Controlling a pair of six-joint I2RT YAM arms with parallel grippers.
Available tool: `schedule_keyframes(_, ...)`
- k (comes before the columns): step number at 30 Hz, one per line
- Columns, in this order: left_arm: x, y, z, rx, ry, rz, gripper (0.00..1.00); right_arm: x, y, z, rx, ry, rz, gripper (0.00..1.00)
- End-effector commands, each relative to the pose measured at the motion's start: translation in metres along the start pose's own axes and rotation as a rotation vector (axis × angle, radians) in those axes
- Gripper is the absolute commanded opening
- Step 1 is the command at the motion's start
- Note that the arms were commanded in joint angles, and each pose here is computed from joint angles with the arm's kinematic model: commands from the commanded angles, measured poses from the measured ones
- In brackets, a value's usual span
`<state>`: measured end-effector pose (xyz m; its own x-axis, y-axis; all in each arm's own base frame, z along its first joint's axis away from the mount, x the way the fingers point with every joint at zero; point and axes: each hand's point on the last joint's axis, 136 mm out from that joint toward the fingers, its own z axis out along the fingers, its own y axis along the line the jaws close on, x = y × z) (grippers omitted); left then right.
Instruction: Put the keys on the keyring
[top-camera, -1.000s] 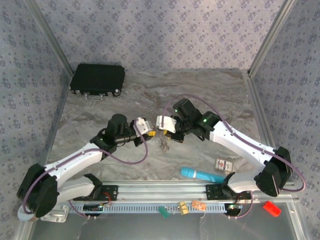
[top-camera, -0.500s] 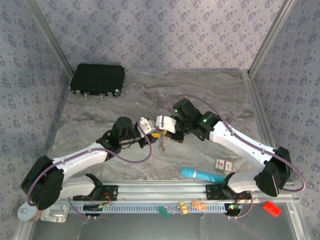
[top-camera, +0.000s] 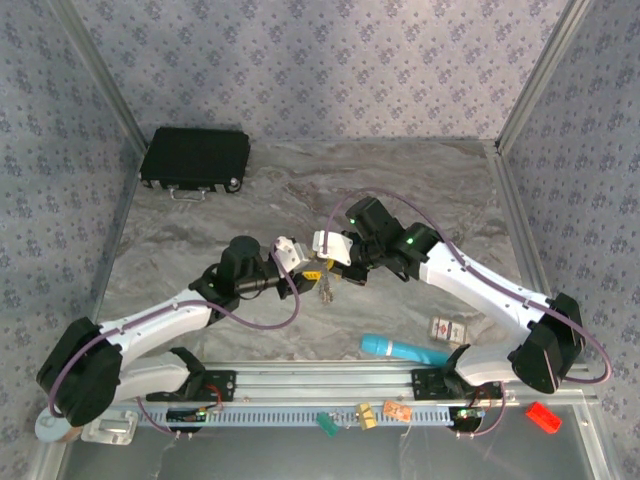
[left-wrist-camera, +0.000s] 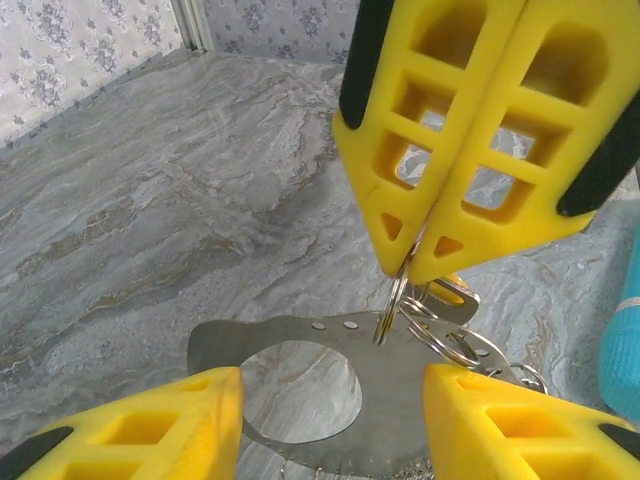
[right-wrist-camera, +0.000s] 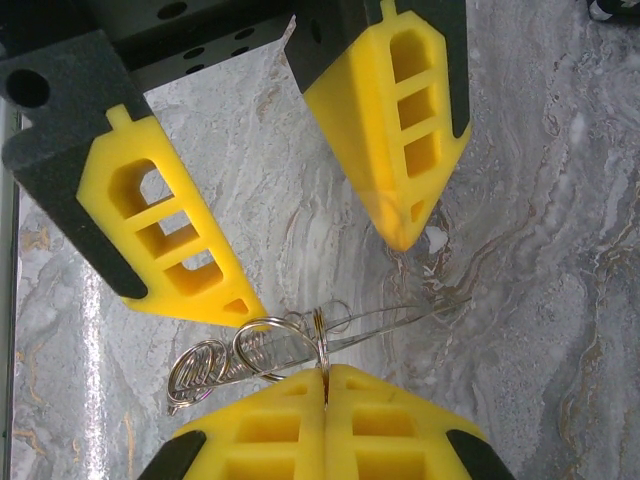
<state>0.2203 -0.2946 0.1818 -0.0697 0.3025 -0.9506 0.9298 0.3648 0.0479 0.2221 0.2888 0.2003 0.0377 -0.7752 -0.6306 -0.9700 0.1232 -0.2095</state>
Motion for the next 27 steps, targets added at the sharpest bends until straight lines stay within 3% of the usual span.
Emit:
schedule_keyframes(1, -0.014, -0.005, -0.001, 0.019, -0.055, 0.006, 0.5, -0.006, 0.0, -0.005, 0.003, -0.029, 0.013, 0.0)
schedule_keyframes(7, -0.023, 0.007, -0.003, -0.057, -0.096, -0.002, 0.51, -0.006, -0.001, -0.005, 0.003, -0.029, 0.015, 0.0)
schedule_keyframes(13, -0.025, 0.004, 0.002, -0.042, -0.093, -0.004, 0.51, -0.009, 0.0, -0.006, 0.0, -0.043, 0.013, 0.0)
schedule_keyframes(22, -0.025, -0.011, 0.005, 0.052, -0.065, 0.042, 0.27, -0.011, 0.004, -0.006, -0.018, -0.055, 0.002, 0.0)
schedule_keyframes(27, -0.028, -0.015, 0.005, 0.072, -0.072, 0.051, 0.23, -0.016, 0.007, -0.005, -0.032, -0.066, -0.013, 0.0)
